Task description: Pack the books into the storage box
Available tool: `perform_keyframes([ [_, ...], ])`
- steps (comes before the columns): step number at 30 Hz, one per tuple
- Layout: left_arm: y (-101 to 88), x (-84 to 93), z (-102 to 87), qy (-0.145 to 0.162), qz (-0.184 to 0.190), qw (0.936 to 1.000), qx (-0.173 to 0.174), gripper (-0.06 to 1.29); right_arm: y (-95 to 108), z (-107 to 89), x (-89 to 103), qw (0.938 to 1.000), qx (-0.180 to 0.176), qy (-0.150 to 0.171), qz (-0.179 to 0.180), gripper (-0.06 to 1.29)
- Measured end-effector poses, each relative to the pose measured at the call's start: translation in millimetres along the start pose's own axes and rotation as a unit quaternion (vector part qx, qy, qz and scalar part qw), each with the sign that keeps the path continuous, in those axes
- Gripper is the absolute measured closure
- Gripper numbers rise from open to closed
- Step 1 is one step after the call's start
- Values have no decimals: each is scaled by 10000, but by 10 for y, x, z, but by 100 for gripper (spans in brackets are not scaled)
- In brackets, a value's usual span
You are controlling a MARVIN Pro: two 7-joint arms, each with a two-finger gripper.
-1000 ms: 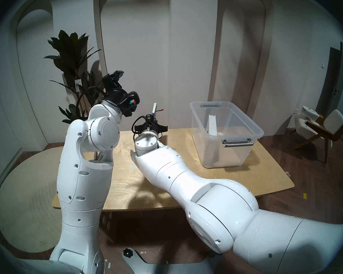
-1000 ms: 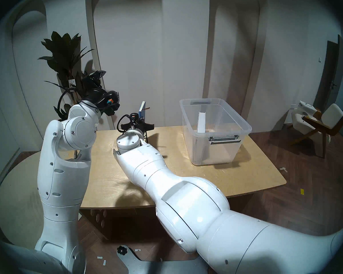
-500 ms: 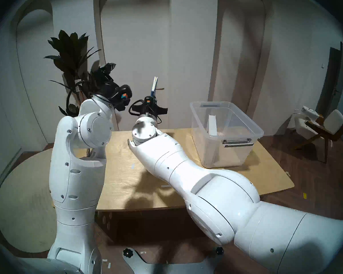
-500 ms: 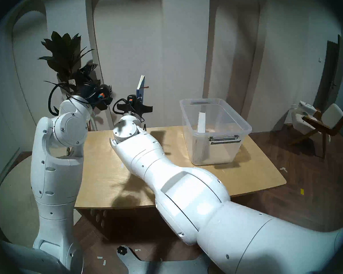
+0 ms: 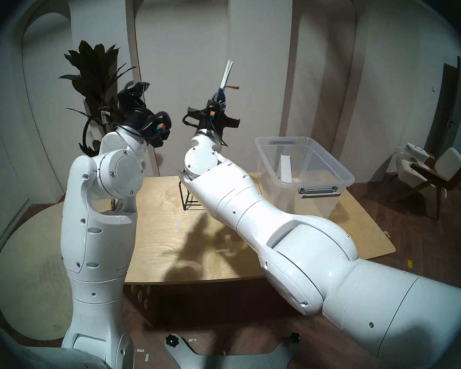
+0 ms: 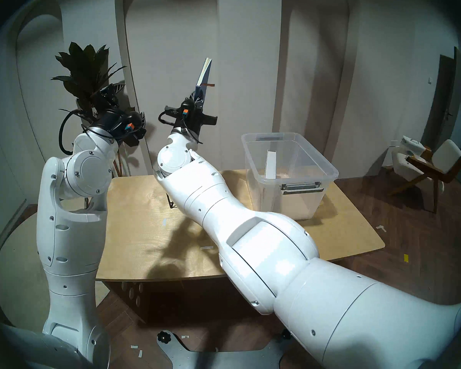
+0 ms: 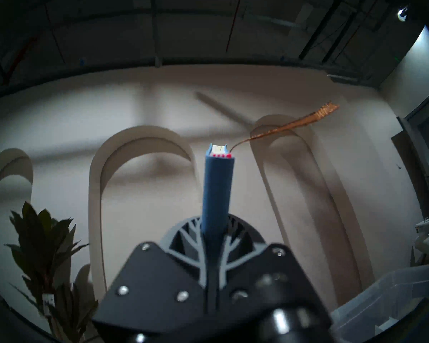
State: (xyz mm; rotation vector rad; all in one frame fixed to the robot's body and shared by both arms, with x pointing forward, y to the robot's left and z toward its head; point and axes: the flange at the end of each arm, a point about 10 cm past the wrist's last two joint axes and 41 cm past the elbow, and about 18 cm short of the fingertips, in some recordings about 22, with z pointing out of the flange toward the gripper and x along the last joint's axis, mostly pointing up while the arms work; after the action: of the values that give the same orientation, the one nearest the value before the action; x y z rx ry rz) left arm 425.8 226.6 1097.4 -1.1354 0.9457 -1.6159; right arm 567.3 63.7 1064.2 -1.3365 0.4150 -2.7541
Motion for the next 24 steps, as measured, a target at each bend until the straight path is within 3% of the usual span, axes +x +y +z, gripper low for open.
perform_keyframes([
  [5, 90, 46, -12, 61, -33, 9999, -103, -2, 195, 183, 174, 9978, -497, 437, 75, 121],
  [11, 250, 139, -29, 156, -69, 9995, -268, -2, 448, 366, 370, 9895, -1174, 830, 150, 121],
  [18, 401, 244, -30, 228, -50, 9990, -379, -2, 756, 492, 607, 9712, -2051, 1212, 53, 121],
  [24, 427, 277, -23, 207, -30, 9992, -346, -2, 1008, 446, 712, 9521, -2645, 1487, -386, 121],
])
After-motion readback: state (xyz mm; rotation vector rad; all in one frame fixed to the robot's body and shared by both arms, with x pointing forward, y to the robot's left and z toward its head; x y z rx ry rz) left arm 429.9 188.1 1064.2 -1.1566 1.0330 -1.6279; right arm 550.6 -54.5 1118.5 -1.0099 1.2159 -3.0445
